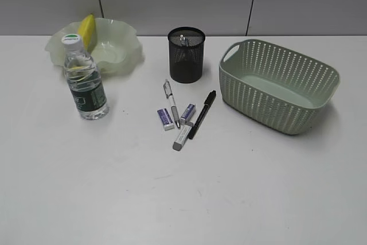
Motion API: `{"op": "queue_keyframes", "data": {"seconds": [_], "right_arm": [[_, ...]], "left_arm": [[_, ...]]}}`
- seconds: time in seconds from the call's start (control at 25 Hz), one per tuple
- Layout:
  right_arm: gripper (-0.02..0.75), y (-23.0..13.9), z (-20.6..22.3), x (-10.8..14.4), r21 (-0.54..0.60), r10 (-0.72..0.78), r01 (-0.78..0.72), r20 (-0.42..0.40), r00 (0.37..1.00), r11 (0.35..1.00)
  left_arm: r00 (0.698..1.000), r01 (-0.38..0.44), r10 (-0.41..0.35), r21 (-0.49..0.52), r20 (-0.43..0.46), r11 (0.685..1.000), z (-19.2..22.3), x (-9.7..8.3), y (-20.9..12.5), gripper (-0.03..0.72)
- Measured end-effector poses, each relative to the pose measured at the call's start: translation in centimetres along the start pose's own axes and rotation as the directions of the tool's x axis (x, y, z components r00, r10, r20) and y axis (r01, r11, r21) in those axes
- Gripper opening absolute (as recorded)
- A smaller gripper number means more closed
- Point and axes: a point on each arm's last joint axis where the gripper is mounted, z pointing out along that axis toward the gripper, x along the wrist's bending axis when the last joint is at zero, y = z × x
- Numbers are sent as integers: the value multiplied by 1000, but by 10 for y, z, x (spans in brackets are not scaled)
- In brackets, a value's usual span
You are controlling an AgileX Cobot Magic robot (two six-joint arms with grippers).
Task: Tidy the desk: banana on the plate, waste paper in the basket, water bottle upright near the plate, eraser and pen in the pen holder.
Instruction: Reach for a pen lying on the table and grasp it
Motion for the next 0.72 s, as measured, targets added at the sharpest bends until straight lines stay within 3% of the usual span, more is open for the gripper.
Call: {"op": "queue_keyframes", "data": {"seconds": [0.32, 0.48, 0.6, 0.72], "right_arm": [[468, -60, -39, -6, -303, 32, -33, -9, 999, 952], [467, -76, -53, -8, -424, 43, -46, -15, 999, 905], [466, -78, -54, -8, -433, 36, -40, -17, 999, 900], [465, -78, -54, -7, -432, 28, -35, -22, 999, 901]], "left_arm": [[1000, 1, -1, -1, 2, 1000, 0, 0, 0, 382], [1000, -10, 9, 62, 19, 998, 10, -3, 6, 382], [994, -39, 29, 91, 104, 995, 27, -13, 27, 382], [978, 31, -57, 128, 200, 991, 56, -26, 56, 382]]}}
